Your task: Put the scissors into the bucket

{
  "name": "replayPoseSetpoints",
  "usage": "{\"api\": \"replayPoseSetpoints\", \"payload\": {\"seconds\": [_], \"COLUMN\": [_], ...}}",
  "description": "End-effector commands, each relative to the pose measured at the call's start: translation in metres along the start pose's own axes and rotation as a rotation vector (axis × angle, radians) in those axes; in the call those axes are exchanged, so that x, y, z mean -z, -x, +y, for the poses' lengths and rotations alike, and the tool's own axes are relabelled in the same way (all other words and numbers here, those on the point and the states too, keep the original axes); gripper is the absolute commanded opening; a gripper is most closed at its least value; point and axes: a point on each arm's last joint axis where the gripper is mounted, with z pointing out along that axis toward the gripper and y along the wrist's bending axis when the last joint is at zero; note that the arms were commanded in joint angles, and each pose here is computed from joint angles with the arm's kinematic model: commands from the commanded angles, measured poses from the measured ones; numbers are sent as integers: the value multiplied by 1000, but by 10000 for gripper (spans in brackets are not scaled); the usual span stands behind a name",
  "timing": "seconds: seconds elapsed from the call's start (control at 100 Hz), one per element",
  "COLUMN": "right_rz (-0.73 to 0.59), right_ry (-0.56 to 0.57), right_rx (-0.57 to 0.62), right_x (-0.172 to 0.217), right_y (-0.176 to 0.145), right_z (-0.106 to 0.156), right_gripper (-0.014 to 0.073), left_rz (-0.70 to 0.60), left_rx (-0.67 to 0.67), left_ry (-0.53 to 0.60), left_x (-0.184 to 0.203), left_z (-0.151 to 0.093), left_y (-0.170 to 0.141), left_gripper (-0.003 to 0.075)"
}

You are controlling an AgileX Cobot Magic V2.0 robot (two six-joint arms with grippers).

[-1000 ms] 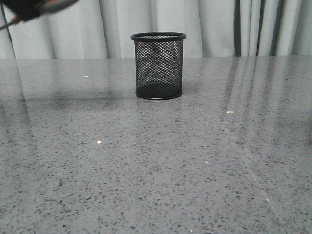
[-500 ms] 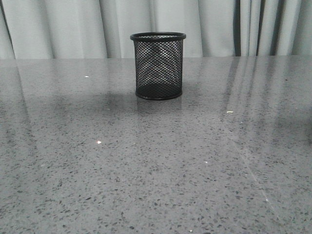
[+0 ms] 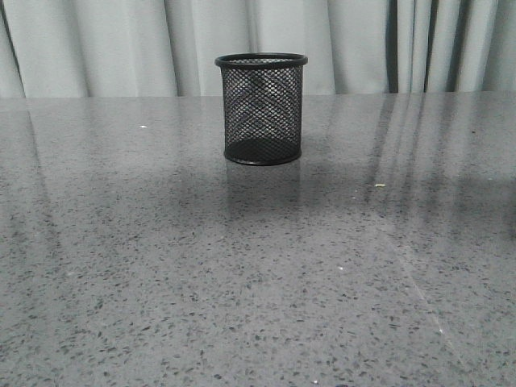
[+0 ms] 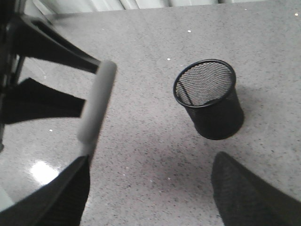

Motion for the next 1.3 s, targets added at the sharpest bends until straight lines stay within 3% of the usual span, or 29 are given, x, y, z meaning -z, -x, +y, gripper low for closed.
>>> {"api": "replayPoseSetpoints", "payload": {"seconds": [0.0, 0.36, 0.88, 0.98, 1.1, 1.22, 1.29], "right_rz": [-111, -135, -74, -76, -82, -81, -83], "right_ry": [37, 58, 140, 146, 155, 154, 154], "right_rx": [-1, -26, -132, -117, -117, -116, -98], "right_x": [10, 6, -33, -35, -36, -36, -36], "right_y": [15, 18, 20, 21, 21, 21, 21], "right_z": [10, 9, -7, -8, -7, -8, -8], "right_gripper": [488, 488, 479, 372, 143, -28, -73], "left_rz": [-64, -87, -92, -92, -93, -93, -93], "left_rx": [0, 6, 7, 7, 9, 10, 10], "left_ry": [106, 129, 146, 146, 145, 147, 147], "left_x": [20, 14, 14, 14, 14, 14, 14], "left_z": [4, 4, 6, 6, 6, 6, 6], "left_y": [19, 28, 28, 28, 28, 28, 28], "left_gripper": [97, 96, 96, 97, 115, 202, 288]}}
